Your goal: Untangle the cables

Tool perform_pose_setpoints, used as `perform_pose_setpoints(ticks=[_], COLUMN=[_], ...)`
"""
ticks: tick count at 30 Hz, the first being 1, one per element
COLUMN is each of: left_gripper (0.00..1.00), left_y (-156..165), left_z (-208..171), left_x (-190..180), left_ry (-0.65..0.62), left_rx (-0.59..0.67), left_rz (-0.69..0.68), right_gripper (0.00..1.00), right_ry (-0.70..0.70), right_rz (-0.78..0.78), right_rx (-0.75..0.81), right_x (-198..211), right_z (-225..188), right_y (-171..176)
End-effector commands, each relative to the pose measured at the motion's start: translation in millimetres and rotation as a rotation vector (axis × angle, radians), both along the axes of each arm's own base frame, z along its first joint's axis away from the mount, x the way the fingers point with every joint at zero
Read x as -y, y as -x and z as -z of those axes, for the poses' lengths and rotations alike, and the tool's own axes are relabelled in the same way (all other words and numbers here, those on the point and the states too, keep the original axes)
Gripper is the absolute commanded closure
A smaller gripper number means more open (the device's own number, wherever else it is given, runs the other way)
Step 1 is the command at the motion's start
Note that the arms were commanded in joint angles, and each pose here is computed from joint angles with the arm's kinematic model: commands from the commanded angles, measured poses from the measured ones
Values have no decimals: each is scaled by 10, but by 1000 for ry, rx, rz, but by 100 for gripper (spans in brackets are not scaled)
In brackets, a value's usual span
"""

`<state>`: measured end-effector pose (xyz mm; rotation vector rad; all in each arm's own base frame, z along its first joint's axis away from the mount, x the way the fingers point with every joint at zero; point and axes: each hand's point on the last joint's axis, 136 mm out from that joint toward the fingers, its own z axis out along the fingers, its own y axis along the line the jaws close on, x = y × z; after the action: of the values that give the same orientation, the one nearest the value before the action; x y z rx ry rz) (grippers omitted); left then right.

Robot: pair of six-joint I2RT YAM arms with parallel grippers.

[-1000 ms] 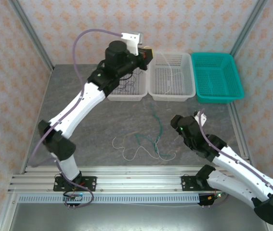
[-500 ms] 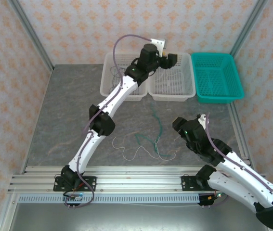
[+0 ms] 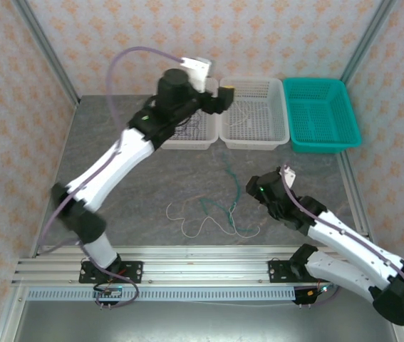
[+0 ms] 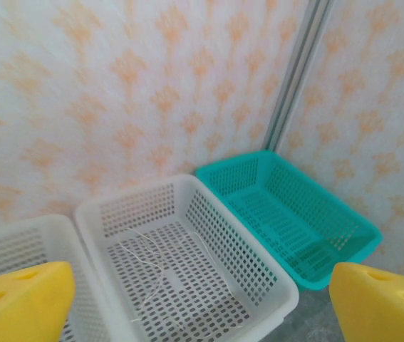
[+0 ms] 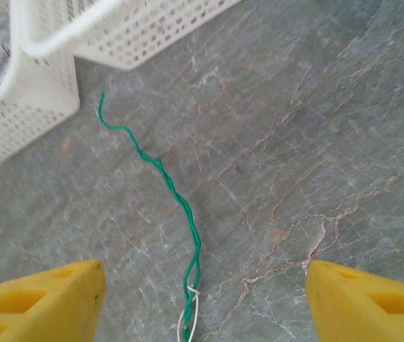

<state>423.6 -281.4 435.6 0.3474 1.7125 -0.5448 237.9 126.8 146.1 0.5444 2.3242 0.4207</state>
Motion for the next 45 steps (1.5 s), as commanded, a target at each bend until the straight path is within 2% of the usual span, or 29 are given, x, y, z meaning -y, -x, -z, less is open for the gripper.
perform_pose_setpoints(ticks=[1, 5, 7, 10, 15, 18, 22, 27, 32, 38, 40, 42, 45], left_gripper=[9, 9, 9, 12, 13, 14, 14, 15, 16, 38, 56, 72, 89], left_y=[299, 803, 1100, 1509, 2010, 2194, 2222, 2139, 2069, 2051, 2075, 2082, 2079], left_z=[222, 884, 1360, 2018, 3012, 3456, 3710, 3796, 3914, 4107, 4167, 4189, 4169], left_x=[-479, -1098, -1406, -1693, -1662, -1637, -1535, -1422, -1270, -1238, -1271, -1292, -1345], left_ry=[-13, 13, 51, 116, 207, 233, 256, 231, 153, 118, 97, 90, 69], left_rx=[-82, -303, -437, -615, -930, -1050, -1091, -1098, -1150, -1188, -1201, -1205, -1191], left_rz=[-141, -335, -451, -563, -581, -600, -558, -518, -471, -497, -516, -528, -547], right_gripper=[25, 25, 25, 28, 29, 27, 25, 24, 29, 33, 41, 53, 64], right_ry=[-15, -88, -121, -89, -18, 4, 32, 100, 169, 202, 195, 190, 200], right_rz=[-129, -333, -420, -475, -668, -764, -884, -981, -1086, -1057, -1047, -1029, -1000], right_rx=[19, -38, -54, -46, 17, 67, 151, 264, 184, 56, 37, 22, 1], right_x=[-301, -776, -984, -1118, -1415, -1535, -1643, -1712, -1810, -1784, -1775, -1755, -1705], right_z=[-162, -117, -100, -46, 9, 42, 84, 163, 422, 797, 861, 907, 962], right_y=[-137, -143, -114, -103, -29, 18, 96, 105, 136, 113, 125, 129, 122])
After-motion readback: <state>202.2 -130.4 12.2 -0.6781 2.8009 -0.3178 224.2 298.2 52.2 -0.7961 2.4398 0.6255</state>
